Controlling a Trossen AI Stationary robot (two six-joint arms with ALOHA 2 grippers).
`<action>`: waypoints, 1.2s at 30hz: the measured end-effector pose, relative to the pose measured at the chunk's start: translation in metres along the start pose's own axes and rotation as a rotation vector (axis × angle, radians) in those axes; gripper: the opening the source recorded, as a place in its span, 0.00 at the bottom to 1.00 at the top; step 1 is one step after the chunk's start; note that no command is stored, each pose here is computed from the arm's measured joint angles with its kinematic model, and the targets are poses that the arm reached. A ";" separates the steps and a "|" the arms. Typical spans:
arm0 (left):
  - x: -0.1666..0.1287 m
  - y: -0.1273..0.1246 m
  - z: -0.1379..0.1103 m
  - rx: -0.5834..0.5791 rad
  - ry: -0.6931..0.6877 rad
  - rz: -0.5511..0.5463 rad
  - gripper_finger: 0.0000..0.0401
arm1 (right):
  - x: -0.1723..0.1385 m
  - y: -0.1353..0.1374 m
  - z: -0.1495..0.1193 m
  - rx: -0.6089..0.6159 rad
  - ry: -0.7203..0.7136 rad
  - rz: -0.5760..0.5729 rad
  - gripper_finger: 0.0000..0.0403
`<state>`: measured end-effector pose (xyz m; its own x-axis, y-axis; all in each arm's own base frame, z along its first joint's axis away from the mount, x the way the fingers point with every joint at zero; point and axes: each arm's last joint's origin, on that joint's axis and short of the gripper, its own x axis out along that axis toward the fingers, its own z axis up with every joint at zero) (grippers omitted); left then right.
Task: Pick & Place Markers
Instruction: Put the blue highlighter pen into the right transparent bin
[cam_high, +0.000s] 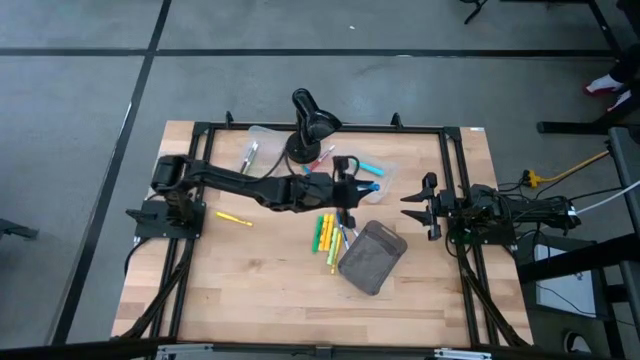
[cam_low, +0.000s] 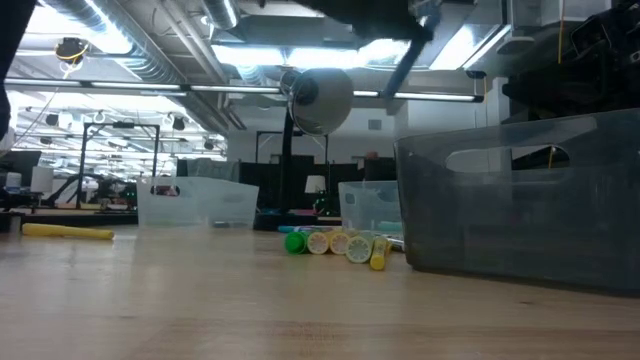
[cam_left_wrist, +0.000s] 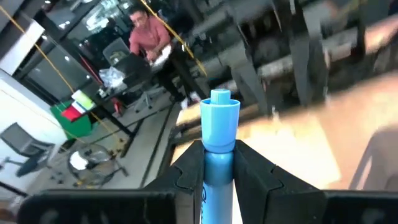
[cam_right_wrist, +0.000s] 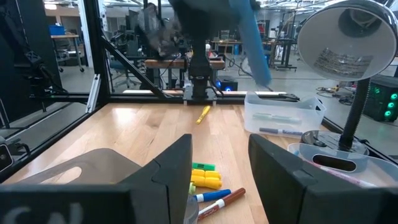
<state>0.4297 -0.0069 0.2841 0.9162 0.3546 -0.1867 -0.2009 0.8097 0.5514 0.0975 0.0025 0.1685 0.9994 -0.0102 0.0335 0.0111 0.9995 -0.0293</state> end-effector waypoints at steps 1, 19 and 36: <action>0.004 -0.003 -0.003 0.026 0.009 0.001 0.14 | 0.000 0.000 0.000 0.000 -0.001 0.000 0.39; 0.036 0.004 -0.039 0.203 0.110 0.100 0.14 | 0.000 0.000 0.000 0.000 0.000 0.000 0.39; 0.046 0.027 -0.064 0.058 0.109 -0.085 0.14 | 0.000 0.000 0.000 0.000 0.000 0.000 0.39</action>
<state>0.4442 0.0613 0.2381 0.8852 0.3374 -0.3202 -0.1010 0.8113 0.5758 0.0974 0.0025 0.1685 0.9994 -0.0099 0.0337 0.0109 0.9995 -0.0293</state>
